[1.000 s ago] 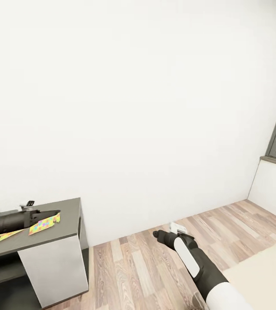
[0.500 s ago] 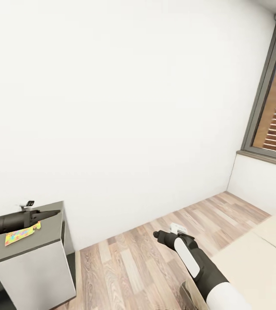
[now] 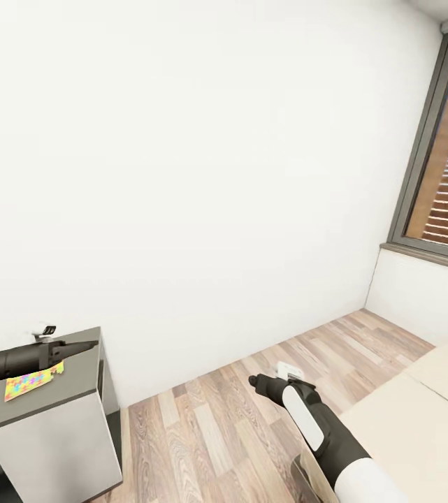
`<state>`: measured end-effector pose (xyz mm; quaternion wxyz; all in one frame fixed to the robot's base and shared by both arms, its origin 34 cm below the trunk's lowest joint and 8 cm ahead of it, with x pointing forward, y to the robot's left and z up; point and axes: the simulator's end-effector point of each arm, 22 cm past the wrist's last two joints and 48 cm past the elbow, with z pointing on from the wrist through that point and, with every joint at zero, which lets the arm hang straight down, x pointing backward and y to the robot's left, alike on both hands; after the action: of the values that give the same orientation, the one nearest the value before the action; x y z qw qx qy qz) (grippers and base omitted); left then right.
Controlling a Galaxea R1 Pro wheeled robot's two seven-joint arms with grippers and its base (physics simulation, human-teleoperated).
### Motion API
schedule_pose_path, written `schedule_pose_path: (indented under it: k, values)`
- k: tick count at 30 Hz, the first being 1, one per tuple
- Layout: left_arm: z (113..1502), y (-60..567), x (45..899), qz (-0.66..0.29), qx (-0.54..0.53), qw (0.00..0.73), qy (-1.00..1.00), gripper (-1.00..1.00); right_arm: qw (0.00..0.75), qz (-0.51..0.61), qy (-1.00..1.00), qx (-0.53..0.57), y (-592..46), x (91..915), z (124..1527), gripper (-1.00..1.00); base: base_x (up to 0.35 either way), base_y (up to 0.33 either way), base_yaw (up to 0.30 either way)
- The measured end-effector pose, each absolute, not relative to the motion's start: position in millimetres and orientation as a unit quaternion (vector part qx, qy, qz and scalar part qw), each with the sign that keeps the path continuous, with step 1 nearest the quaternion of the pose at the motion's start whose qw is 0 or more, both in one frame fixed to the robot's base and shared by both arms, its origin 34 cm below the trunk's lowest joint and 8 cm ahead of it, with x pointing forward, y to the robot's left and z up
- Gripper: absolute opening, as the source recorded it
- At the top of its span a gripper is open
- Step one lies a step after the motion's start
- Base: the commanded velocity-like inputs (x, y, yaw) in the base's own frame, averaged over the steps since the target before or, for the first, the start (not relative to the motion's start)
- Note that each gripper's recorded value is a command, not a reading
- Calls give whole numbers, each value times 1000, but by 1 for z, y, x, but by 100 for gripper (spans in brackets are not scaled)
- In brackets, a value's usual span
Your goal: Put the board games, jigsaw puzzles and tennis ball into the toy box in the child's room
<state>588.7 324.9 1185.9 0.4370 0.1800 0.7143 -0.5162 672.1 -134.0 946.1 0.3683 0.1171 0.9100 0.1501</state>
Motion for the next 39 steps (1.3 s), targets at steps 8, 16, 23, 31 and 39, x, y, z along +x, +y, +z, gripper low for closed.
schedule_pose_path:
  k: [8, 16, 23, 31, 39]
  values:
    - [1186, 325, 589, -516, 180, 437, 714, 100, 368, 149, 910, 116, -134, 672, 945, 100, -9, 0, 0]
    - [1186, 325, 589, -516, 180, 437, 714, 100, 367, 153, 910, 119, -133, 671, 945, 100, -11, 0, 0]
    - [1186, 324, 589, -517, 180, 437, 714, 100, 361, 152, 912, 121, -133, 664, 936, 100, -1, 0, 0]
    - [1186, 324, 589, -517, 180, 437, 714, 100, 359, 154, 912, 123, -133, 662, 934, 100, -1, 0, -76]
    - [1186, 324, 589, -517, 180, 437, 714, 100, 359, 154, 912, 124, -132, 662, 934, 100, -68, 0, -181]
